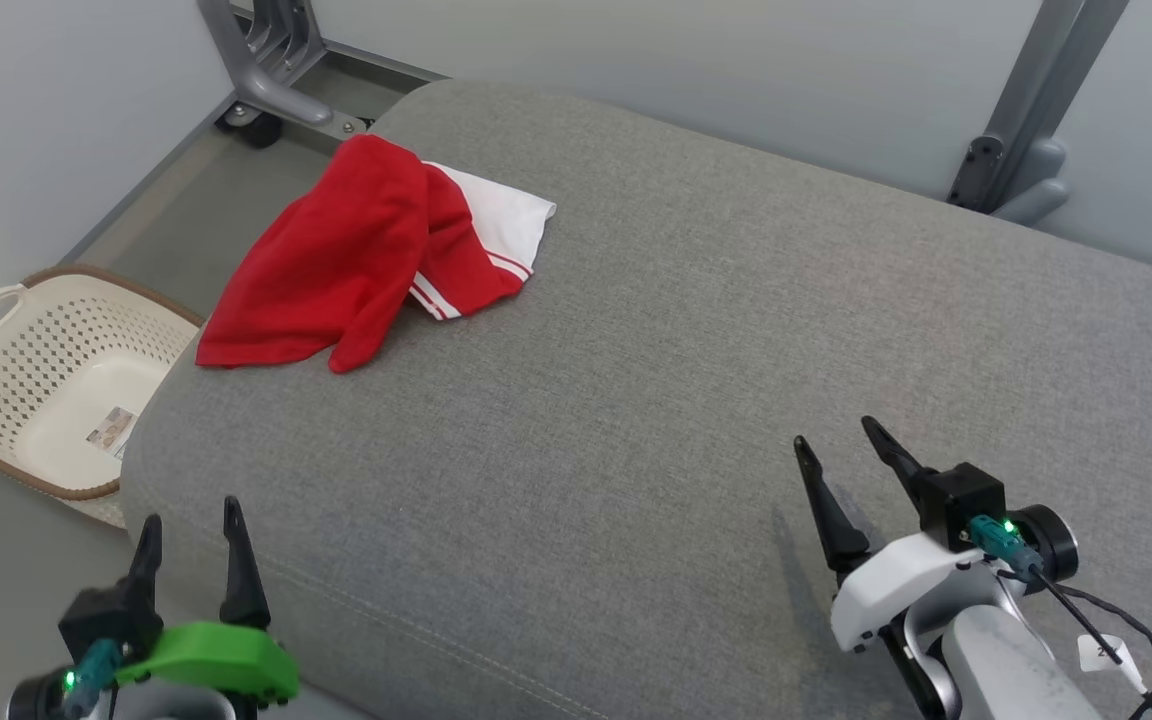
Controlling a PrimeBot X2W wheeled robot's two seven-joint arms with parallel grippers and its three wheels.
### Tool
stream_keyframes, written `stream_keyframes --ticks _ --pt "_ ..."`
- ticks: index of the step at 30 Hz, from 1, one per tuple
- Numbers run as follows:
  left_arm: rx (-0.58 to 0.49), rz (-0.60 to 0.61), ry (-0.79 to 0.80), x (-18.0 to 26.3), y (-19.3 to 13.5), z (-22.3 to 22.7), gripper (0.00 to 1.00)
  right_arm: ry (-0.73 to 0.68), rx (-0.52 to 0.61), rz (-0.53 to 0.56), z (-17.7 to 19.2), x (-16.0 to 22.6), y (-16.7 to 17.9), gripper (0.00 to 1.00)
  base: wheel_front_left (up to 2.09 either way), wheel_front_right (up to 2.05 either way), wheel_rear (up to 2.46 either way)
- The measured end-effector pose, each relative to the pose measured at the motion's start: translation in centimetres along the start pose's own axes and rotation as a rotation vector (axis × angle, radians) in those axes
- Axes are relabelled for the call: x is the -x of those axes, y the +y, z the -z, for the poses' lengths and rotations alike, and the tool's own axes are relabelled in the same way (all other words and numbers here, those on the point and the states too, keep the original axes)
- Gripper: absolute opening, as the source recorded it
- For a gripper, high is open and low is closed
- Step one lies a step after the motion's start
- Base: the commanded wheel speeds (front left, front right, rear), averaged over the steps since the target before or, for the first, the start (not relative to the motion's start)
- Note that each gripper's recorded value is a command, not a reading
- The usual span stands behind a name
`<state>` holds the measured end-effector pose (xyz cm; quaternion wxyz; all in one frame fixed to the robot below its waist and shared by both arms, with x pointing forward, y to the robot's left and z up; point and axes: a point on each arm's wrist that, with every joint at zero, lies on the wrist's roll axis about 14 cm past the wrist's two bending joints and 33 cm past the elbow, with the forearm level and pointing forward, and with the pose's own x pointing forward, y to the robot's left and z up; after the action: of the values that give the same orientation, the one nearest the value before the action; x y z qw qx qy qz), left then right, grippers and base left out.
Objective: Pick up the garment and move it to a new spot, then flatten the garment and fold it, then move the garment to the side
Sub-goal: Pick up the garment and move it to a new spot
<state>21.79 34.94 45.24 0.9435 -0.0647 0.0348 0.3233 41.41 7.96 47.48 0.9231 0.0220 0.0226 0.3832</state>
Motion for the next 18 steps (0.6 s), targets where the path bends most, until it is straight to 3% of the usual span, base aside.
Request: stream_keyframes --ticks 6,11,18 --pt "-0.002 0.090 -0.078 -4.8 -2.7 -3.6 1.00 -0.011 0.045 0.044 -0.3 -0.2 -3.5 1.00 0.00 0.00 0.00" --pt "-0.082 0.172 -0.158 -10.3 -5.4 -8.0 1.00 -0.034 0.077 0.084 -0.6 -0.8 -7.1 1.00 0.00 0.00 0.00" --pt "-0.145 0.228 -0.122 -17.4 -8.5 -9.0 1.00 -0.004 0.076 0.156 1.4 0.3 -11.3 1.00 0.00 0.00 0.00"
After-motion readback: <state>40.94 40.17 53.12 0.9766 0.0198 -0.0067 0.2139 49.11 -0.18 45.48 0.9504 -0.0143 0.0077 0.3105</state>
